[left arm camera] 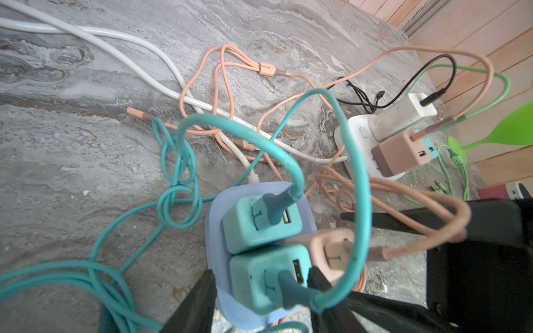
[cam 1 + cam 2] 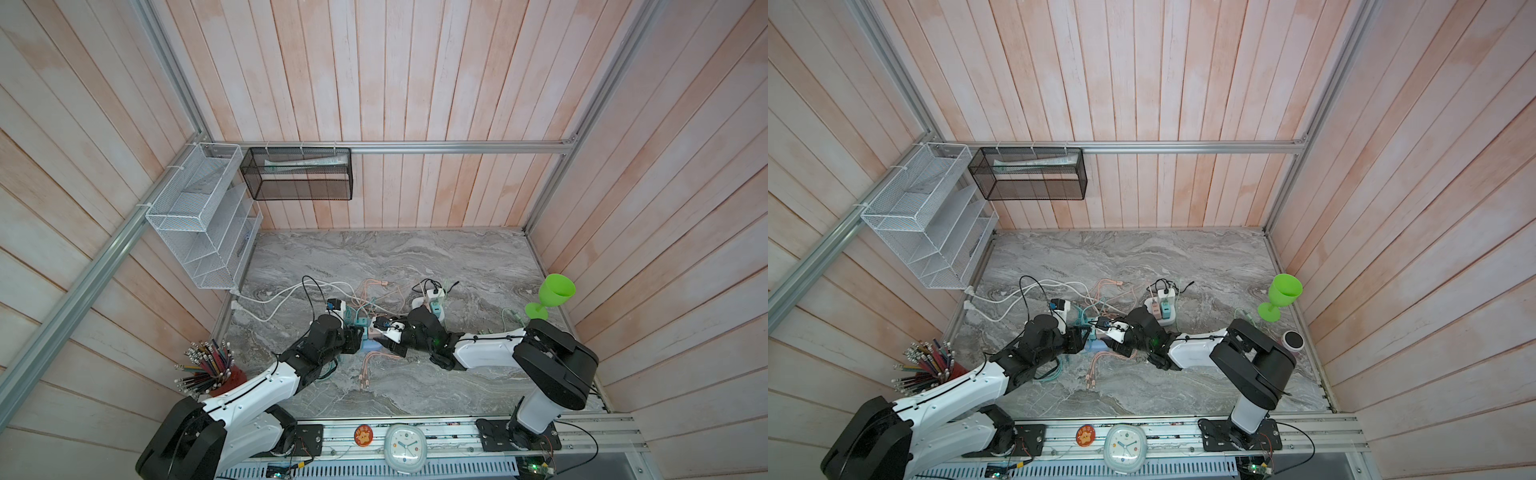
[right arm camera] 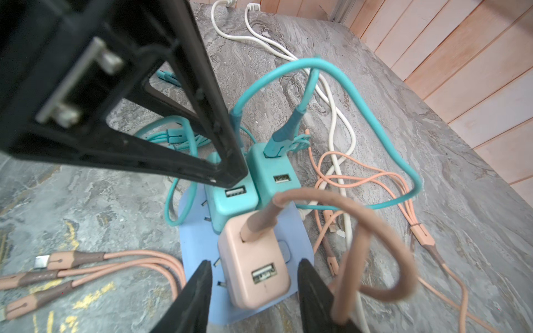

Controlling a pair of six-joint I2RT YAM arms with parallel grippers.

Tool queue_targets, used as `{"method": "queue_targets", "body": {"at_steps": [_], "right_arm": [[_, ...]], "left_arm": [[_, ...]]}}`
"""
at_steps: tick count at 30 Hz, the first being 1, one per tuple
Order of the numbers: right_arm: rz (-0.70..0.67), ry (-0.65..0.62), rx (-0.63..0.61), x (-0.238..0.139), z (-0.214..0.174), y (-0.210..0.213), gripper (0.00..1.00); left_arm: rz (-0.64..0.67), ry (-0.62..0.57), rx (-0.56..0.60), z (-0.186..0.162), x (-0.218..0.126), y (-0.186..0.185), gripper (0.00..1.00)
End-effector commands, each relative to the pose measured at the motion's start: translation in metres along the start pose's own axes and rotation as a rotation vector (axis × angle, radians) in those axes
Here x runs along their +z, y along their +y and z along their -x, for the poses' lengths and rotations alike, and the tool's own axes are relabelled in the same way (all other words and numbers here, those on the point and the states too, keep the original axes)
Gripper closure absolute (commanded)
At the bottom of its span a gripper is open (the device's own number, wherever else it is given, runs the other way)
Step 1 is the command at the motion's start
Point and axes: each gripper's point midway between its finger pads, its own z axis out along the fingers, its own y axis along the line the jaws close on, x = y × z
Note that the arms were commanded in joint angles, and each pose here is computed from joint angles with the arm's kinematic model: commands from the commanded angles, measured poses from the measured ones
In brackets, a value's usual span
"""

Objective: Pull the plug off the socket

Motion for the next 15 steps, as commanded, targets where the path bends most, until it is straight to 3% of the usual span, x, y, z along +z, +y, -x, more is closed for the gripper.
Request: {"method": "queue_targets", "body": {"at_steps": [1,7,15], "right_arm": [[0.042,-0.033,-0.03,0.005,0.013,0.0,0.51],[0.093,-0.043,-0.027,0.009,0.018,0.004,0.53],[0.148,-0.001,-0.038,0.013,0.005,0.014,0.57]], "left_arm": [[-0.022,0.019,0.027,-0.002,0.004,-0.003,0.48],[-0.01,0.061,0.053,-0.008,0.01,-0.002,0.58],[0.015,0.077,0.057,-0.012,0.011,0.003,0.6]]}}
